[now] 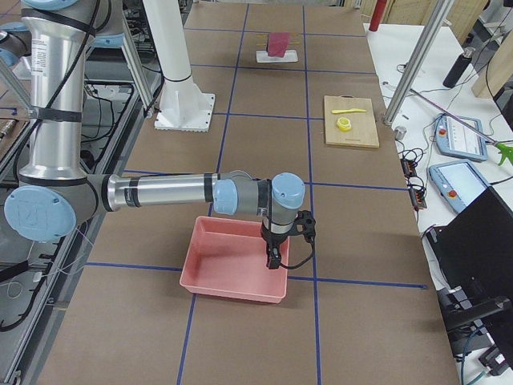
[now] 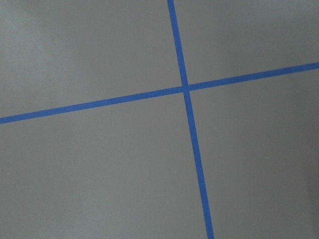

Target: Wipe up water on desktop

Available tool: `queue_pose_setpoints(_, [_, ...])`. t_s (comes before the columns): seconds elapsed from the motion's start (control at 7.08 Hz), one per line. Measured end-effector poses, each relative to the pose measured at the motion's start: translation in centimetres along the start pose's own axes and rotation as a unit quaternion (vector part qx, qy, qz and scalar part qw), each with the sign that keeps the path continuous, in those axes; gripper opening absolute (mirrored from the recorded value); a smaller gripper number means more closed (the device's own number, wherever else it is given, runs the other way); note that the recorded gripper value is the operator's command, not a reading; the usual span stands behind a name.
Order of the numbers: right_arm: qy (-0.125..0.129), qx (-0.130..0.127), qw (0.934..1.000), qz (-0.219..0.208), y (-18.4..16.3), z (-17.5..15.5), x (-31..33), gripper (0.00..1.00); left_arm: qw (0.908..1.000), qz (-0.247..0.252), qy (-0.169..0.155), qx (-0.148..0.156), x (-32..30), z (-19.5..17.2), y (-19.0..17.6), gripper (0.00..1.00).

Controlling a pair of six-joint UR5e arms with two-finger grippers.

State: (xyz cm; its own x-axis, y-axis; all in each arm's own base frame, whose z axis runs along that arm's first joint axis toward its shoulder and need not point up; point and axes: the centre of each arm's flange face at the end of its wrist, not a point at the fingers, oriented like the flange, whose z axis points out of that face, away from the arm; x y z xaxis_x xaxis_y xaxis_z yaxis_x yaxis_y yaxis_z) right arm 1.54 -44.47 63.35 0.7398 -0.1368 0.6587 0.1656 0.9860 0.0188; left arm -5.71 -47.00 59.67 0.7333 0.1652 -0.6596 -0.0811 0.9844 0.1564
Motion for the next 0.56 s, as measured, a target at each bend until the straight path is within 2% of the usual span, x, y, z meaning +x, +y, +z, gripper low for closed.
queue_pose_setpoints(0.56, [0.001, -0.001, 1.0, 0.004, 0.4, 0.1, 0.3, 1.0, 0.9997, 0.017, 0.006, -0.014, 2.0, 0.8, 0.0, 0.98])
